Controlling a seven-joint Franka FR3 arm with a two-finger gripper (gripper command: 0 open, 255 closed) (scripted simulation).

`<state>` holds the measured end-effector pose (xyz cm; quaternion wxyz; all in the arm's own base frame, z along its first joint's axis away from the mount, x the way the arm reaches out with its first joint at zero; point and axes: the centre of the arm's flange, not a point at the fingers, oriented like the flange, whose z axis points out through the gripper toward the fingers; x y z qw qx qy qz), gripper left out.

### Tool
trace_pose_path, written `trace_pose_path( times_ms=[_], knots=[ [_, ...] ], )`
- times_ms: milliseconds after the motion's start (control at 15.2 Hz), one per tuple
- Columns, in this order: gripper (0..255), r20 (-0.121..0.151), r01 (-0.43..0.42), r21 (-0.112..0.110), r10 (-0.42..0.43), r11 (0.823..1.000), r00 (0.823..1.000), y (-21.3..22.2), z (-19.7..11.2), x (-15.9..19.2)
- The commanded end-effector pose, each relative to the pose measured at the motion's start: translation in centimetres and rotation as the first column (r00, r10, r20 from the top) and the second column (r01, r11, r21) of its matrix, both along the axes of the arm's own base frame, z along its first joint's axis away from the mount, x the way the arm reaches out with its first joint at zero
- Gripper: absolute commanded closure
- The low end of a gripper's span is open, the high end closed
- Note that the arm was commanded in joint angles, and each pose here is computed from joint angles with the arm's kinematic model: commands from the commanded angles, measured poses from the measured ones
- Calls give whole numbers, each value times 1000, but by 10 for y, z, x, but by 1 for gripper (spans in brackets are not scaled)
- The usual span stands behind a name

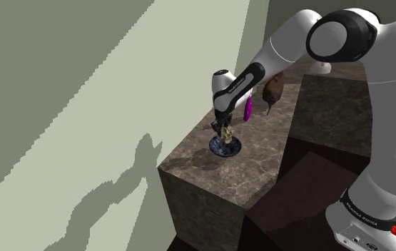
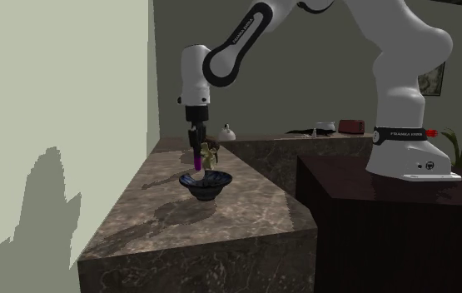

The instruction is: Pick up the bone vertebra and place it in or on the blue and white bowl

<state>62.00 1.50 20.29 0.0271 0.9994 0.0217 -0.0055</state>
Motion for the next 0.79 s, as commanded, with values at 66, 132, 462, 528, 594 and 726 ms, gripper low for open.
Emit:
trace_pose_path(
  times_ms=[66,132,462,528,594,726],
  knots=[
    [255,0,0,0,0,1000,1000,-1,-17,1],
    [255,0,0,0,0,1000,1000,-1,-22,1],
    [255,0,0,0,0,1000,1000,-1,-24,1],
    [255,0,0,0,0,1000,1000,-1,-24,1],
    [255,0,0,0,0,1000,1000,-1,-24,1],
    [0,0,0,0,0,1000,1000,-1,-24,1]
  ],
)
